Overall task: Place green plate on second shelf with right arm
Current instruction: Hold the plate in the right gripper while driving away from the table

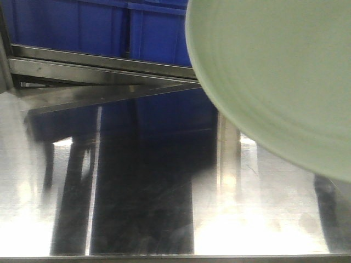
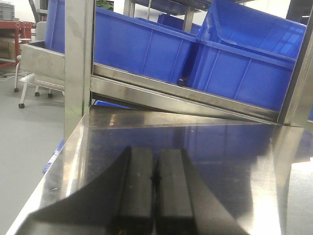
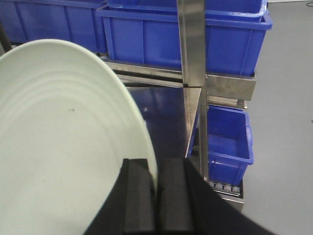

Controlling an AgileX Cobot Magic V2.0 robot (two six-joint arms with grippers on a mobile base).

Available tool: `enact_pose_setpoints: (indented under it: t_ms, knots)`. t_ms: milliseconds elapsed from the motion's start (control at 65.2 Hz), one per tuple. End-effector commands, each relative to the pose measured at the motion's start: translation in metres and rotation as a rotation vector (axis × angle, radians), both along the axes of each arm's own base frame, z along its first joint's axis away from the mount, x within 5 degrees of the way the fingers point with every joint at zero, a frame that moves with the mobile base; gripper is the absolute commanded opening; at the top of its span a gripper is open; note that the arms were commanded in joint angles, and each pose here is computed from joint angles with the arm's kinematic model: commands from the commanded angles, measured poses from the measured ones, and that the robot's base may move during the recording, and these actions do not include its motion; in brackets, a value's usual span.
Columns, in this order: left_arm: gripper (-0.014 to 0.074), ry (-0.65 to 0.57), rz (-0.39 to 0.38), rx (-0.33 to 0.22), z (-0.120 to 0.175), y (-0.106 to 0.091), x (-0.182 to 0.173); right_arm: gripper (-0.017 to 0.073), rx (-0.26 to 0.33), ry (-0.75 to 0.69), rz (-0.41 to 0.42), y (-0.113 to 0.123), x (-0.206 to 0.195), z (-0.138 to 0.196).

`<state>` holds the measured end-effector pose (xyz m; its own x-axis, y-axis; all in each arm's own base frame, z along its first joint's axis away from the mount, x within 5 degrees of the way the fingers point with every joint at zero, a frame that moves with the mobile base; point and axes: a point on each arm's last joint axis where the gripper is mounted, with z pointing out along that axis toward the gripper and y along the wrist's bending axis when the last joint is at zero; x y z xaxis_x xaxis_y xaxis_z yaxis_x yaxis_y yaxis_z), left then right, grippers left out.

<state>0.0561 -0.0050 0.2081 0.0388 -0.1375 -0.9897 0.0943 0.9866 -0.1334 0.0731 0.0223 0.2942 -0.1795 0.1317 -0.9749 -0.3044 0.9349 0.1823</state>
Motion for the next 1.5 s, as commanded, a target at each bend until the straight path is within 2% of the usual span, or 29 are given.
enact_pose_setpoints:
  t_ms: [0,77,215,353,690,813,1488]
  knots:
    - [0.0130,-0.063,-0.001,-0.017,-0.005,0.000,0.000,0.0055,0.039,-0.142,0.072,0.002,-0.009,0.008]
    - [0.0130,-0.063,-0.001,-0.017,-0.005,0.000,0.000,0.0055,0.037,-0.150,0.071,-0.001,-0.014,-0.003]
    - [0.0130,-0.063,-0.001,-0.017,-0.005,0.000,0.000,0.0055,-0.011,-0.139,0.074,-0.002,-0.014,-0.027]
    - [0.0130,-0.063,-0.001,-0.017,-0.005,0.000,0.000,0.0055,-0.044,-0.236,0.130,0.003,-0.017,-0.021]
    - [0.0130,-0.063,-0.001,-0.017,-0.005,0.000,0.000,0.0055,0.023,-0.402,0.292,0.015,-0.027,-0.006]
    - [0.0130,-0.063,-0.001,-0.017,-0.005,0.000,0.000,0.0055,0.035,-0.427,0.317,0.017,-0.029,-0.004]
    - [0.0130,-0.063,-0.001,-0.017,-0.005,0.000,0.000,0.0055,0.036,-0.429,0.319,0.017,-0.029,-0.004]
